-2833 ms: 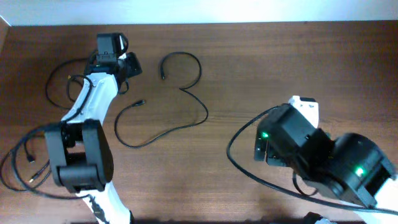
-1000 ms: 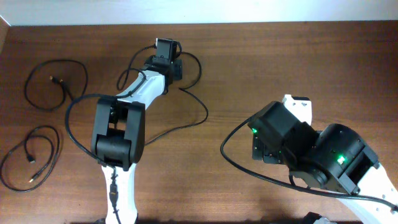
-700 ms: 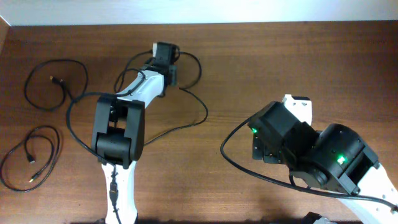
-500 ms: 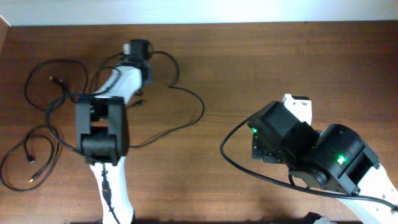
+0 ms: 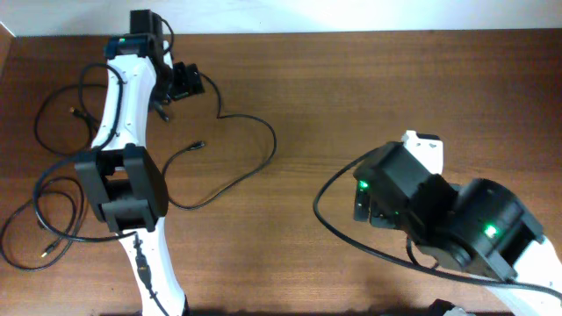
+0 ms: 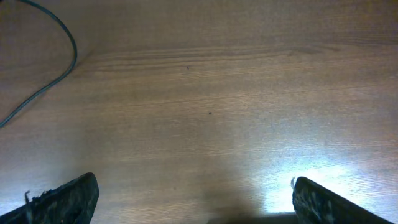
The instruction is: Untangle cables
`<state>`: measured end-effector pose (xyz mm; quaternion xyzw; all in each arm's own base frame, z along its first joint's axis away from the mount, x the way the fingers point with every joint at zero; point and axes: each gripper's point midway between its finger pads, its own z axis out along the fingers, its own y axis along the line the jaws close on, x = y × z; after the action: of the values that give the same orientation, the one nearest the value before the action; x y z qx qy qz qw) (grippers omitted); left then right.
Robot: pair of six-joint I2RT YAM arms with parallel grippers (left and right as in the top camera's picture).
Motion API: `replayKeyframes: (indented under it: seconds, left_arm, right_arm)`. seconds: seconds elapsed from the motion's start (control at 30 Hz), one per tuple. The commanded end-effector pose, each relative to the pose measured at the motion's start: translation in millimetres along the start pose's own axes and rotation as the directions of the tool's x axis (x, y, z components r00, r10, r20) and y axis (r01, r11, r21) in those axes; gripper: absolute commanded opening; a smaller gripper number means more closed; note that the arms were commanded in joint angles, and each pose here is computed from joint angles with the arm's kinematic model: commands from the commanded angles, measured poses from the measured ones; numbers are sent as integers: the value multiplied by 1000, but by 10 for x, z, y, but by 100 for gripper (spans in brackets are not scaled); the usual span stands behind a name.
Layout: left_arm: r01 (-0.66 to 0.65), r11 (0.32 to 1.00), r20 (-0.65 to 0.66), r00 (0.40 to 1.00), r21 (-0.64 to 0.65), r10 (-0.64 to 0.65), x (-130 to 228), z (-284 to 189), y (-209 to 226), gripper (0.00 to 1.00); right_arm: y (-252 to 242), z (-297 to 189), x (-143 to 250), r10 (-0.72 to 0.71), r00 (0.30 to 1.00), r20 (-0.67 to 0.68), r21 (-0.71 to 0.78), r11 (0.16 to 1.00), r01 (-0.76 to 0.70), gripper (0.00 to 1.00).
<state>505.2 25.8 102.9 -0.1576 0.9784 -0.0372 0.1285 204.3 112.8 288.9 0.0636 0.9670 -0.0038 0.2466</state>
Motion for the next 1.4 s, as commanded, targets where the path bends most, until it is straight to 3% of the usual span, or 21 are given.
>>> replayKeyframes:
  seconds: [0.0, 0.1, 0.27, 0.37, 0.57, 0.7, 0.8, 0.83, 0.87, 0.93, 1.0, 1.13, 1.2, 1.37]
  left_arm:
    - [31, 998, 34, 999, 63, -33, 86, -610, -170, 99]
    - [-1, 1000, 90, 996, 24, -1, 186, -1080, -146, 99]
    - [-154, 984, 326, 938, 90, 117, 519, -2193, -680, 96]
    - [-107, 994, 410, 907, 5, 95, 873, -2496, -696, 96]
    - [86, 996, 315, 945, 5, -84, 1629, -1835, -414, 99]
    - [319, 947, 165, 936, -29, -310, 2128, -1254, -196, 99]
    - [352, 933, 36, 936, -70, -350, 2458, -919, -152, 100]
    - [447, 888, 20, 894, -110, -447, 2585, -819, -64, 88]
    - [538, 832, 22, 841, -134, -540, 2654, -789, -17, 84]
    - [662, 731, 37, 745, -162, -666, 2738, -740, 44, 86]
    - [773, 608, 73, 627, -183, -776, 2806, -670, 110, 100]
    - [920, 337, 156, 370, -200, -916, 2936, -496, 233, 99]
    - [952, 252, 171, 281, -174, -944, 2926, -358, 217, 99]
    - [969, 233, 157, 244, -83, -957, 2696, -87, 69, 99]
  right_arm:
    - [-133, -161, 10, 37, 998, 41, -33, 999, -35, 99]
    - [-296, -267, 22, 46, 996, 80, -25, 999, -44, 98]
    - [-446, -417, 17, 76, 987, 139, -56, 996, -69, 98]
    - [-485, -453, 30, 81, 986, 148, -64, 995, -72, 98]
    - [-590, -417, 96, 35, 991, 130, -5, 999, -34, 98]
    - [-600, -287, 171, 2, 995, 99, 33, 999, -5, 99]
    - [-620, -123, 273, -26, 998, 56, 80, 997, 22, 99]
    - [-637, -13, 345, -45, 999, 23, 114, 993, 42, 98]
    - [-641, 25, 370, -51, 999, 12, 125, 991, 49, 99]
    - [-630, 84, 392, -58, 998, 0, 135, 989, 57, 99]
    - [-597, 126, 400, -59, 998, -9, 135, 989, 59, 98]
    - [-546, 147, 365, -54, 999, 1, 125, 991, 53, 99]
    - [-545, 149, 364, -54, 999, 1, 126, 991, 54, 99]
    - [-545, 149, 363, -54, 999, 1, 126, 991, 54, 99]
